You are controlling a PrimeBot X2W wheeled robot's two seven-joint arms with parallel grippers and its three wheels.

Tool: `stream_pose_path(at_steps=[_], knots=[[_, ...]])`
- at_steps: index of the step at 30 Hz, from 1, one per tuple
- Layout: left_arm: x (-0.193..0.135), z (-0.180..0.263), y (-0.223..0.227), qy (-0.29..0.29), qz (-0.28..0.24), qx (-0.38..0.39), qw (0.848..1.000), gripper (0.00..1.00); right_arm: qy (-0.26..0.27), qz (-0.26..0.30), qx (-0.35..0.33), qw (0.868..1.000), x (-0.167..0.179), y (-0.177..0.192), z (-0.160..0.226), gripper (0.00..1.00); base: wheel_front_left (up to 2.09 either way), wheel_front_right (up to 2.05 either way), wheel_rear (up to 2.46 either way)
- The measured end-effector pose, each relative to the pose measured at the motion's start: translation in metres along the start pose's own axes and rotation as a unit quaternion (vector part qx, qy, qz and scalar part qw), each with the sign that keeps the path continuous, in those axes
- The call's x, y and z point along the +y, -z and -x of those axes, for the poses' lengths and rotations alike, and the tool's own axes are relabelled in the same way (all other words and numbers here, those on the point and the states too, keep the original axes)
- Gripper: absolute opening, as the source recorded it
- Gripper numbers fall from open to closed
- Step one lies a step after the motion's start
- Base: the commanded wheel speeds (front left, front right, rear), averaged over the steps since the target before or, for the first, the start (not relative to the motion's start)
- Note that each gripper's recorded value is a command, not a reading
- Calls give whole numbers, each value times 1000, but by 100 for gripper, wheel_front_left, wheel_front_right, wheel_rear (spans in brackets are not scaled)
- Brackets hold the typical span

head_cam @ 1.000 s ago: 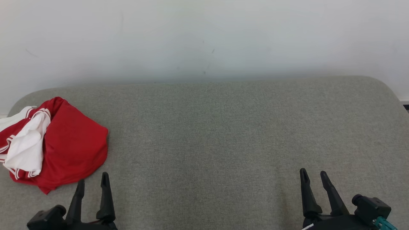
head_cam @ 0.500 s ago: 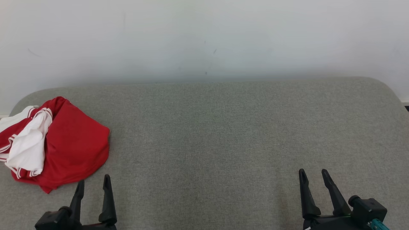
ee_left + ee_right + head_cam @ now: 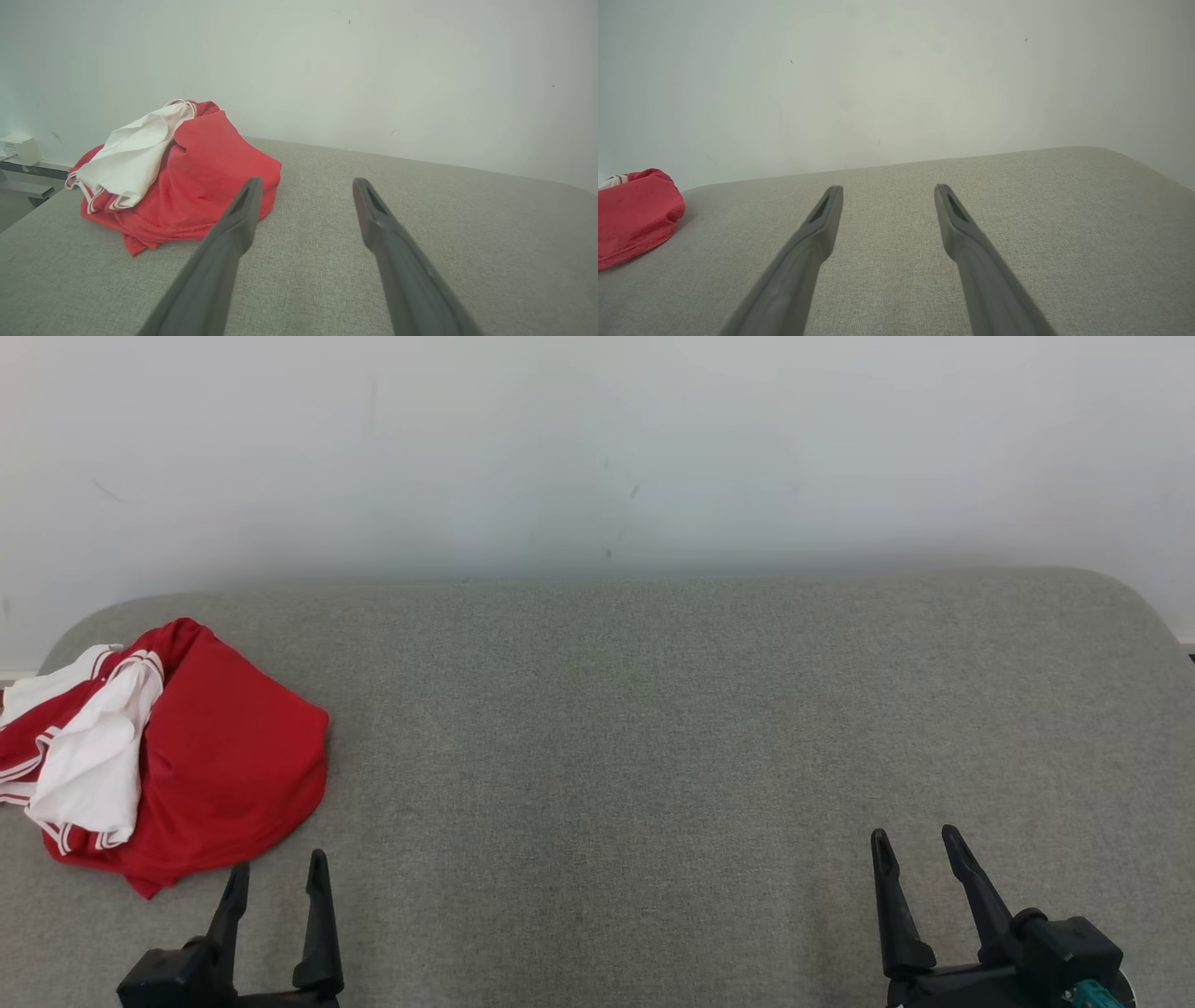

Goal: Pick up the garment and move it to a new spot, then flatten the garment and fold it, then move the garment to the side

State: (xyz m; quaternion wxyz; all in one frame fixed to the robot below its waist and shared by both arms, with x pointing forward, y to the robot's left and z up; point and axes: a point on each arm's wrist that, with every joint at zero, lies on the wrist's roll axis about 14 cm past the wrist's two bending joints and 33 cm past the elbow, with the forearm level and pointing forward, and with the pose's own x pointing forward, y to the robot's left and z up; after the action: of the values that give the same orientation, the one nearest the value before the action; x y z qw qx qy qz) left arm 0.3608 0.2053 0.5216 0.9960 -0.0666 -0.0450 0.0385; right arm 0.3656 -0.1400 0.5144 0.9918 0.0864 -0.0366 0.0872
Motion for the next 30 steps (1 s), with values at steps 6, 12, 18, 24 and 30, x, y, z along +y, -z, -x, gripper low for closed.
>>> stream_pose_path(at_steps=[6,12,18,24,30], knots=[[-3,1,-2,6,5,2,1000,100,-4,13,2,1000,2,0,1,100,0,0,0],[-5,2,-5,10,-1,-2,1000,100,-1,9,-1,1000,0,-2,2,100,0,0,0],[-5,2,-9,9,-6,-9,1000,100,-1,3,0,1000,1,-1,3,100,0,0,0],[-1,4,-7,2,-5,-7,1000,100,2,-8,2,1000,0,-1,3,100,0,0,0],[0,4,-7,1,-5,-7,1000,100,4,-15,3,1000,-1,0,4,100,0,0,0]])
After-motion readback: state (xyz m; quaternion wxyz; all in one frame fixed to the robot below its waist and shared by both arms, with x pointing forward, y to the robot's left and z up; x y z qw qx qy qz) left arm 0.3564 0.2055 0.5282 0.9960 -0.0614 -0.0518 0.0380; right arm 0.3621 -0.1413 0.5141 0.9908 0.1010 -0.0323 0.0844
